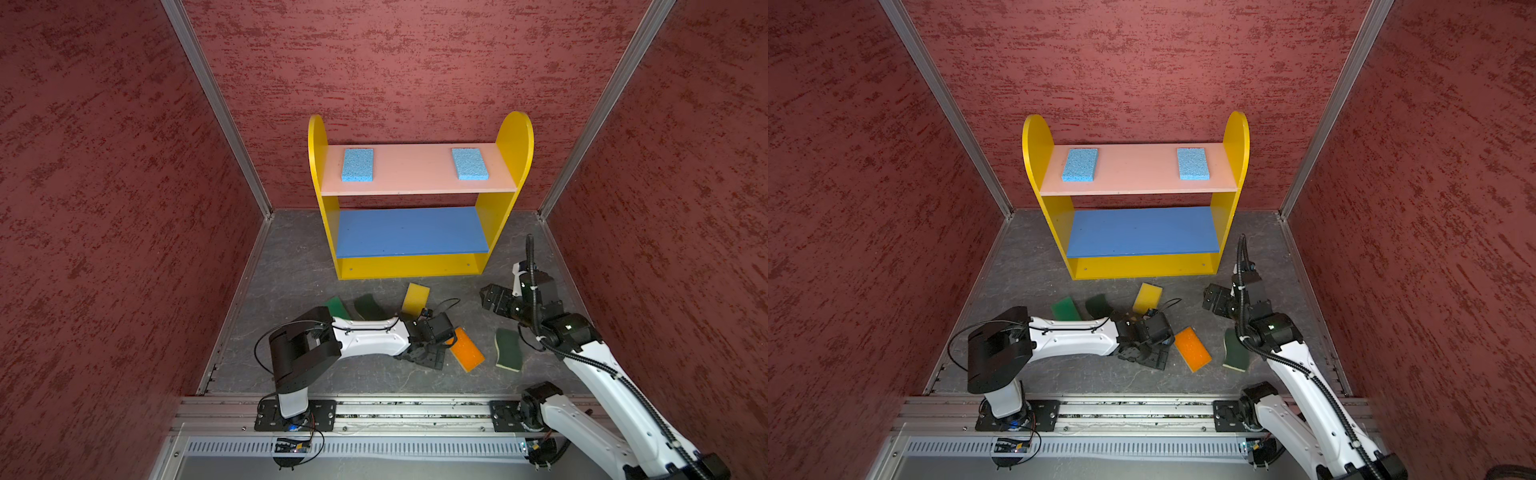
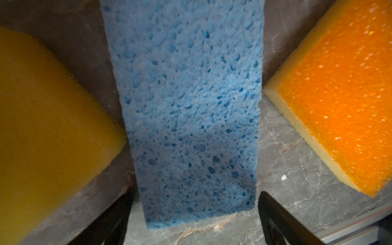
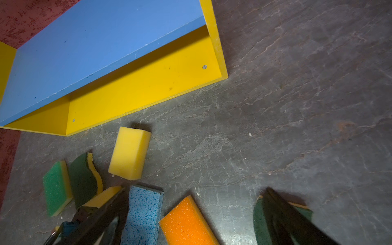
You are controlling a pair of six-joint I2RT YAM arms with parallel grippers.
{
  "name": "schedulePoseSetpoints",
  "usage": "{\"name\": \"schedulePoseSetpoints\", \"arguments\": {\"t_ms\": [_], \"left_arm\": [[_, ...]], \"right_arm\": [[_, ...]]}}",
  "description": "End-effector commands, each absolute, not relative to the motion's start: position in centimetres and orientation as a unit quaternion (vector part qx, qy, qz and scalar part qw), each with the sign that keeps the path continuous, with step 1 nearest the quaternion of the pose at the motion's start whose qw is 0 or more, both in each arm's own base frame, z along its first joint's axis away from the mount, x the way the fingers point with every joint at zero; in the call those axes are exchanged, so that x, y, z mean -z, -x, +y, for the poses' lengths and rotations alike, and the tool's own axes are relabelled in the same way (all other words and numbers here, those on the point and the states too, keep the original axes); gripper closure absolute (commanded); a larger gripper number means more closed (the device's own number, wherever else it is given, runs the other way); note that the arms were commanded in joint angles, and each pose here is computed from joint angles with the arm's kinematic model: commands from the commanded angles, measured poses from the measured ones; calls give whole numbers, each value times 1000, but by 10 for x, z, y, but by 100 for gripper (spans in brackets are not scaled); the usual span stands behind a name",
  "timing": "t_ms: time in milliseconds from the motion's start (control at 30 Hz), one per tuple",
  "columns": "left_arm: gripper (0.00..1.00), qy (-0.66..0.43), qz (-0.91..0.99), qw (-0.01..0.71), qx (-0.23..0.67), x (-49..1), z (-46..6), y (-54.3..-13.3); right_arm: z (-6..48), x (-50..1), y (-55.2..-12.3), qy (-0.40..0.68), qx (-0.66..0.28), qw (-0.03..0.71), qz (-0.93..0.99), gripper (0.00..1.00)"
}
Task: Arrange cleaning sponges on a shelf
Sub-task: Pick up the cleaning sponge from the bottom-center of the table.
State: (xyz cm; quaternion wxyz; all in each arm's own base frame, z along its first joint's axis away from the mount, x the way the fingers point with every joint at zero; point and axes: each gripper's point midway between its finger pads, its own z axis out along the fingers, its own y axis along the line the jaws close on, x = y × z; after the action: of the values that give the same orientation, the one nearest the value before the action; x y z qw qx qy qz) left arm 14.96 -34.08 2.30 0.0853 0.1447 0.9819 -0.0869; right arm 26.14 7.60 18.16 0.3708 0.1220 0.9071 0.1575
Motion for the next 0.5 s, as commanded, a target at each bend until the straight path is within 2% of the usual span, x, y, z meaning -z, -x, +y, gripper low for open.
{"name": "schedulePoseSetpoints", "arguments": {"t_ms": [0,467], "left_arm": [[6,-153,984,73,52,-12,-333,-146],[7,-159,984,72,14,-8,-337,-149]], "right_arm": [[73,-186,-264,-122,-157,384,901,1],[74,-178,-262,-125,-166,383,900,1]]}}
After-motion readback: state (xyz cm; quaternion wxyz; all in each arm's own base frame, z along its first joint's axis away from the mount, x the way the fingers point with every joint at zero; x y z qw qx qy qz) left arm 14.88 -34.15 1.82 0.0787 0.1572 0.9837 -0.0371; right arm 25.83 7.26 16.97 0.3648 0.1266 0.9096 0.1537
